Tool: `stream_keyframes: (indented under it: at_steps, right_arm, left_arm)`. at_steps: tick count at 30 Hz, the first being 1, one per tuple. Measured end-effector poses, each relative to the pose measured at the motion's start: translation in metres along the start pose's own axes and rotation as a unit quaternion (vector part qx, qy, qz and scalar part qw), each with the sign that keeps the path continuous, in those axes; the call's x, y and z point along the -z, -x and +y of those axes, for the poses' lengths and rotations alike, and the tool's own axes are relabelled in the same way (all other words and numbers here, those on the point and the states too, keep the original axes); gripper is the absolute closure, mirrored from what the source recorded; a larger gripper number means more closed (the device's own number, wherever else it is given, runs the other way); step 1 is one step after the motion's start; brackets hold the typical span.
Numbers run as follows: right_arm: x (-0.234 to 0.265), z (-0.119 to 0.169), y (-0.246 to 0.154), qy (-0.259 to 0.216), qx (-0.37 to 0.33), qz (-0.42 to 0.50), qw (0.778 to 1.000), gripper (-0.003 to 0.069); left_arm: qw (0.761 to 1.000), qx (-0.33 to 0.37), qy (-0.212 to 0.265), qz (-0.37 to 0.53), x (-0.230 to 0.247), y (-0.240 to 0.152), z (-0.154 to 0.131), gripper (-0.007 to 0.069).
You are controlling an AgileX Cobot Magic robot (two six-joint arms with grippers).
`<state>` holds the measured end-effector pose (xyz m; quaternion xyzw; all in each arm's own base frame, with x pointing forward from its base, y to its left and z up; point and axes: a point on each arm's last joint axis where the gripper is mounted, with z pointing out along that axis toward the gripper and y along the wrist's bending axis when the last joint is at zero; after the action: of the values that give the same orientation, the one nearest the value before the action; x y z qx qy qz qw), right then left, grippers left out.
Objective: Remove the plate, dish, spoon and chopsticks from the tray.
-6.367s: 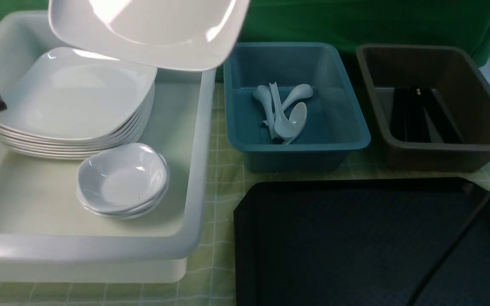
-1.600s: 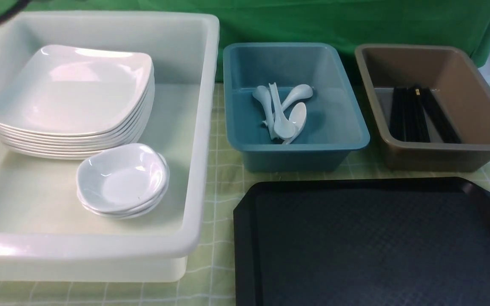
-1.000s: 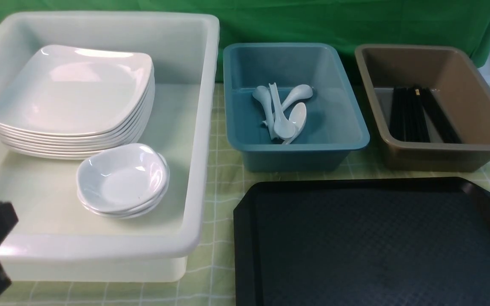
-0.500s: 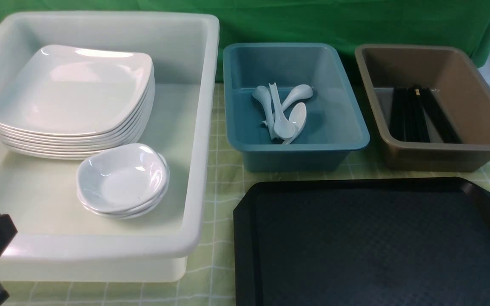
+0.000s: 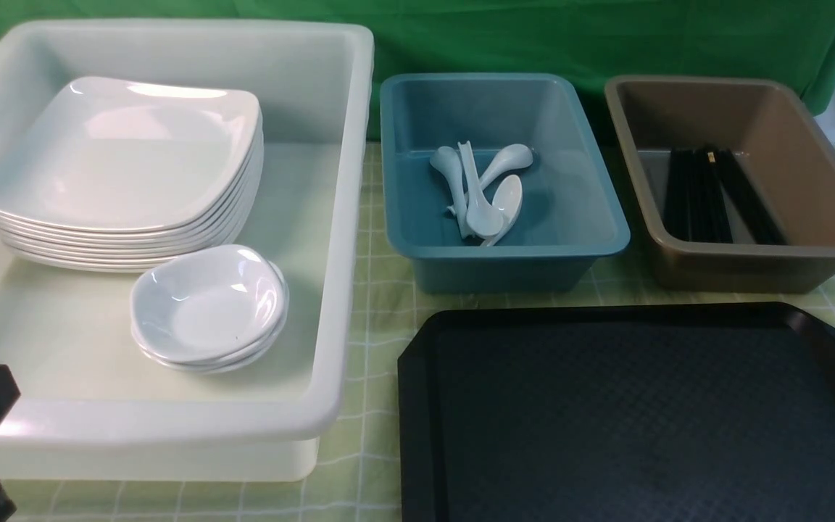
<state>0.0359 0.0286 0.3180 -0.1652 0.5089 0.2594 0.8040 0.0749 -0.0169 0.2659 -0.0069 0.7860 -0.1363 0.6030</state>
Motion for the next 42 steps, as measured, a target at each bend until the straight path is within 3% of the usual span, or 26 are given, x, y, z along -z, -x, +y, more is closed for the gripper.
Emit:
stream_keyframes:
  at_steps: [11, 20, 28, 42]
  right_arm:
    - [0.0, 0.0, 0.0, 0.0, 0.0, 0.0, 1.0, 0.0466]
    - [0.0, 0.0, 0.0, 0.0, -0.001, 0.0, 1.0, 0.0444]
    - [0.0, 0.0, 0.0, 0.0, -0.001, 0.0, 1.0, 0.0433]
    - [0.0, 0.0, 0.0, 0.0, 0.0, 0.0, 1.0, 0.0424]
  left_arm:
    - [0.996, -0.078, 0.02, -0.026, 0.007, -0.001, 0.004, 0.0622]
    - [0.98, -0.096, 0.097, -0.145, 0.009, -0.048, 0.025, 0.0622]
    - [0.985, -0.105, 0.119, -0.062, 0.004, -0.073, 0.032, 0.0622]
    - [0.985, -0.11, 0.12, -0.06, 0.004, -0.073, 0.032, 0.0622]
